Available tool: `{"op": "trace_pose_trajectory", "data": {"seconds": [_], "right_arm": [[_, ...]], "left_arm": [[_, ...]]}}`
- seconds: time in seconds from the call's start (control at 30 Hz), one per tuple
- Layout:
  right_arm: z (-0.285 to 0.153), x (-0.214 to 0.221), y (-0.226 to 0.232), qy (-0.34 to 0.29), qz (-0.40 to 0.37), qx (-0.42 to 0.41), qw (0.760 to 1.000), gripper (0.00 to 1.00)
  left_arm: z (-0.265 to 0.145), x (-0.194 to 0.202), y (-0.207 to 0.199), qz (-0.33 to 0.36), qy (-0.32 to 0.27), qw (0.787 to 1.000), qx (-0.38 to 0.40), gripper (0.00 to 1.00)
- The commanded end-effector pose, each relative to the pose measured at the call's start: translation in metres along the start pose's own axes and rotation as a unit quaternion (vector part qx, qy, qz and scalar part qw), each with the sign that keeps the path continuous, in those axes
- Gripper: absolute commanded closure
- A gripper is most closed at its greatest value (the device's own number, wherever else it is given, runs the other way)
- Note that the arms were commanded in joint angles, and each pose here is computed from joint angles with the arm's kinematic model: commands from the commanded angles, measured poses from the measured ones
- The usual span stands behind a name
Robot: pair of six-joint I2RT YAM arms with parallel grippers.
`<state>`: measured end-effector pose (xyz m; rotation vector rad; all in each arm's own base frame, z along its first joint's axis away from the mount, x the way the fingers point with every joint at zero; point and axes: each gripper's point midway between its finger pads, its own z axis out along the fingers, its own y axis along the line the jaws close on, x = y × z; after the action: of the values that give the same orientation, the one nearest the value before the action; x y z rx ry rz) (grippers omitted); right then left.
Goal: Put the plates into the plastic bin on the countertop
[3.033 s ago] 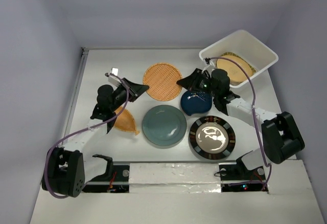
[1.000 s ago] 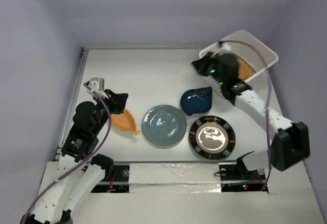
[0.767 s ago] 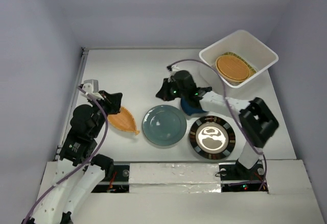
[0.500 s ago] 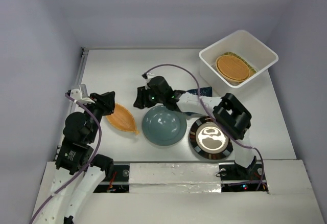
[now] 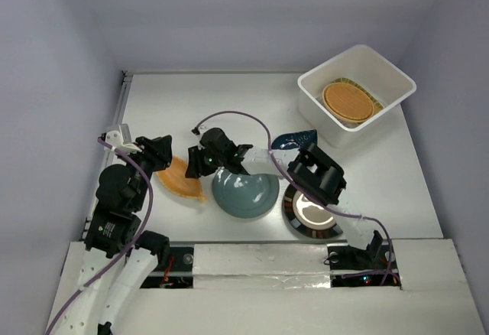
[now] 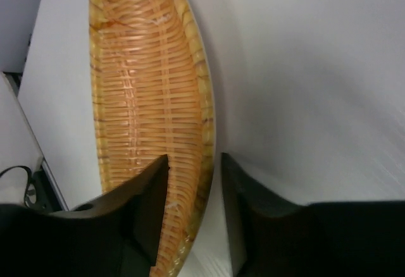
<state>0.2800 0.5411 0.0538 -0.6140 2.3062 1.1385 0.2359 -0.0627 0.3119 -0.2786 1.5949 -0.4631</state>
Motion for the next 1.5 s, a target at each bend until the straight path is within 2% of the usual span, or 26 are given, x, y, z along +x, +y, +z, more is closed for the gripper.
{"op": "trace_pose_trajectory", "data": {"seconds": [0.0, 0.07, 0.13, 0.17, 0.2, 0.27, 0.4, 0.43, 0.47, 0.5, 0.53, 0.57, 0.63, 0.67, 0.7, 0.77, 0.8, 0.93, 1.0, 1.03, 1.17, 1.2, 1.33, 1.47], "right_arm": [[0.0, -0.015, 0.03, -0.015, 0.004, -0.04, 0.999, 0.56], [-0.003, -0.023, 0.037, -0.028, 0.011, -0.048, 0.998, 0.73], [-0.005, -0.033, 0.042, -0.041, 0.009, -0.05, 0.998, 0.75], [-0.006, -0.036, 0.044, -0.044, 0.008, -0.052, 0.998, 0.82], [-0.01, -0.045, 0.049, -0.056, 0.006, -0.051, 0.997, 0.96], [-0.019, -0.063, 0.057, -0.085, 0.004, -0.05, 0.995, 1.0], [-0.076, -0.141, 0.048, -0.193, 0.019, -0.038, 0.98, 1.0], [-0.108, -0.167, 0.054, -0.229, 0.019, -0.041, 0.972, 1.0], [-0.129, -0.185, 0.023, -0.256, 0.031, -0.017, 0.966, 1.0], [-0.149, -0.199, 0.007, -0.281, 0.038, 0.001, 0.959, 1.0], [-0.188, -0.219, 0.008, -0.318, 0.039, 0.003, 0.947, 1.0], [-0.213, -0.224, -0.039, -0.337, 0.059, 0.044, 0.939, 1.0], [-0.263, -0.235, -0.078, -0.382, 0.081, 0.091, 0.916, 1.0], [-0.306, -0.243, -0.08, -0.416, 0.085, 0.105, 0.899, 1.0], [-0.344, -0.236, -0.137, -0.444, 0.119, 0.175, 0.871, 1.0], [-0.406, -0.234, -0.154, -0.492, 0.137, 0.203, 0.835, 1.0], [-0.44, -0.221, -0.193, -0.512, 0.161, 0.251, 0.805, 1.0], [-0.514, -0.2, -0.246, -0.545, 0.203, 0.328, 0.744, 1.0], [-0.522, -0.194, -0.262, -0.536, 0.217, 0.329, 0.747, 1.0], [-0.536, -0.193, -0.273, -0.543, 0.223, 0.34, 0.735, 1.0], [-0.547, -0.186, -0.312, -0.515, 0.244, 0.389, 0.724, 1.0], [-0.543, -0.185, -0.318, -0.504, 0.249, 0.393, 0.727, 0.99], [-0.545, -0.17, -0.351, -0.488, 0.273, 0.421, 0.714, 0.97], [-0.532, -0.156, -0.371, -0.464, 0.291, 0.428, 0.719, 0.93]], "left_arm": [[0.0, -0.014, -0.007, -0.005, -0.023, 1.0, 0.014, 0.71], [-0.002, -0.015, -0.008, -0.006, -0.025, 1.0, 0.015, 0.71], [-0.002, -0.015, -0.008, -0.006, -0.027, 0.999, 0.017, 0.71], [-0.003, -0.015, -0.008, -0.007, -0.026, 0.999, 0.018, 0.71], [-0.004, -0.017, -0.009, -0.008, -0.029, 0.999, 0.019, 0.71], [-0.004, -0.017, -0.009, -0.008, -0.03, 0.999, 0.019, 0.71], [-0.005, -0.017, -0.011, -0.008, -0.031, 0.999, 0.026, 0.71], [-0.004, -0.015, -0.012, -0.006, -0.029, 0.999, 0.03, 0.71], [-0.004, -0.014, -0.016, -0.005, -0.026, 0.999, 0.043, 0.71], [-0.004, -0.011, -0.02, -0.004, -0.022, 0.998, 0.053, 0.65], [-0.004, -0.009, -0.021, -0.004, -0.019, 0.998, 0.058, 0.63], [-0.004, -0.008, -0.025, -0.003, -0.016, 0.997, 0.069, 0.6], [-0.003, -0.003, -0.029, -0.001, -0.007, 0.997, 0.078, 0.57], [-0.002, -0.002, -0.031, 0.001, -0.003, 0.996, 0.084, 0.57], [-0.001, 0.001, -0.031, 0.001, 0.003, 0.996, 0.085, 0.56], [-0.001, 0.002, -0.035, 0.002, 0.007, 0.996, 0.093, 0.56], [-0.001, 0.002, -0.035, 0.003, 0.006, 0.996, 0.094, 0.56], [-0.001, 0.004, -0.037, 0.003, 0.008, 0.995, 0.098, 0.55], [-0.004, 0.006, -0.043, 0.004, 0.015, 0.993, 0.116, 0.55], [-0.004, 0.006, -0.043, 0.004, 0.015, 0.993, 0.115, 0.55], [-0.005, 0.009, -0.047, 0.005, 0.021, 0.992, 0.126, 0.52], [-0.005, 0.009, -0.047, 0.005, 0.022, 0.992, 0.127, 0.52], [-0.006, 0.009, -0.048, 0.006, 0.022, 0.991, 0.129, 0.52], [-0.008, 0.01, -0.05, 0.006, 0.023, 0.991, 0.135, 0.5]]}}
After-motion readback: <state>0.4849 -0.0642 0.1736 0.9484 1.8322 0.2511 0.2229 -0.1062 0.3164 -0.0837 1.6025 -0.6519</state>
